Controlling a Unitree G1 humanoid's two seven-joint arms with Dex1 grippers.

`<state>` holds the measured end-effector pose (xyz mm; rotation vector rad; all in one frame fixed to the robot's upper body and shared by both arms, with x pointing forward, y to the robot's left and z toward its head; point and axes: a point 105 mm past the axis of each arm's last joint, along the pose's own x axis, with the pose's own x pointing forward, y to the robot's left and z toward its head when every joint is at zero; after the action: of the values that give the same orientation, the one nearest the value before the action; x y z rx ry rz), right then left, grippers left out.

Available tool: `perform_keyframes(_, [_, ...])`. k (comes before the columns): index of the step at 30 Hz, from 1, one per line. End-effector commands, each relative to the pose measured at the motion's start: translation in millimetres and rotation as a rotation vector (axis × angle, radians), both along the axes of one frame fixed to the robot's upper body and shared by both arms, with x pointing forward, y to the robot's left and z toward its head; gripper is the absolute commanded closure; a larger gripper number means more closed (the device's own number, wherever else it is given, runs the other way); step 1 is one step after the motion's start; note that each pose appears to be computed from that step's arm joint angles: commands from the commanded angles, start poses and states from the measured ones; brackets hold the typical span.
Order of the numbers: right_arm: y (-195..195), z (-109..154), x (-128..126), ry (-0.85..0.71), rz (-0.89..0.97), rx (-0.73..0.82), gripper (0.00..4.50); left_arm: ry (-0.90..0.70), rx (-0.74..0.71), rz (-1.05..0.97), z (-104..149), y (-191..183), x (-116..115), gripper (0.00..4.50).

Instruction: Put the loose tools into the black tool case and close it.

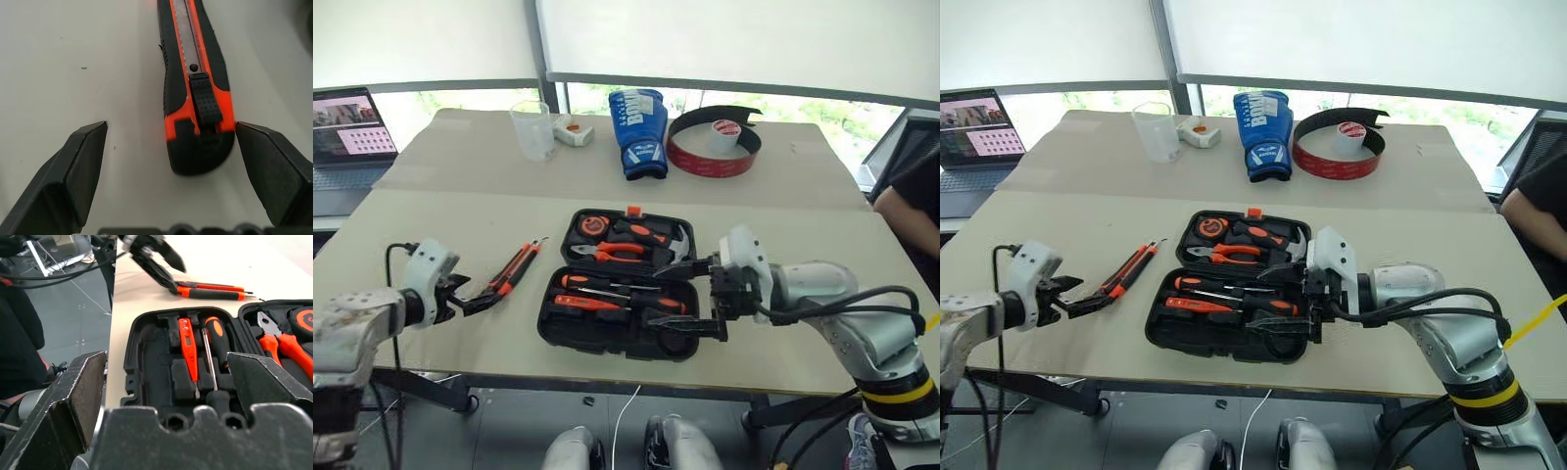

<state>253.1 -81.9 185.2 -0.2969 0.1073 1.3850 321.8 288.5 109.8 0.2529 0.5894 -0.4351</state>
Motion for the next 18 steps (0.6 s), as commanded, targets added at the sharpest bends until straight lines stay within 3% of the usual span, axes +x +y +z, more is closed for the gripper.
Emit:
perform_keyframes(1, [-3,10,-5,-0.05,-0.018,-0.004,0.0,0.051,-0.001,-0.009,-12,-6,11,0.08])
perform_keyframes(4, [-6,10,-7,-0.052,-0.029,-0.014,0.0,0.093,-0.015,-0.044,-22,-14,12,0.08])
perform_keyframes(8, [-9,9,-9,-0.06,-0.05,-0.023,0.0,0.128,-0.038,-0.069,-33,-16,9,1.15])
perform_keyframes(11, [-11,8,-10,-0.06,-0.064,-0.025,0.0,0.104,-0.061,-0.068,-26,-15,13,2.29])
perform_keyframes(13, [-13,6,-12,-0.06,-0.07,-0.031,0.0,0.076,-0.065,-0.081,-15,-13,16,2.71])
perform_keyframes(18, [-19,4,-13,-0.029,-0.093,-0.028,0.0,-0.07,-0.027,-0.235,37,-18,23,2.71])
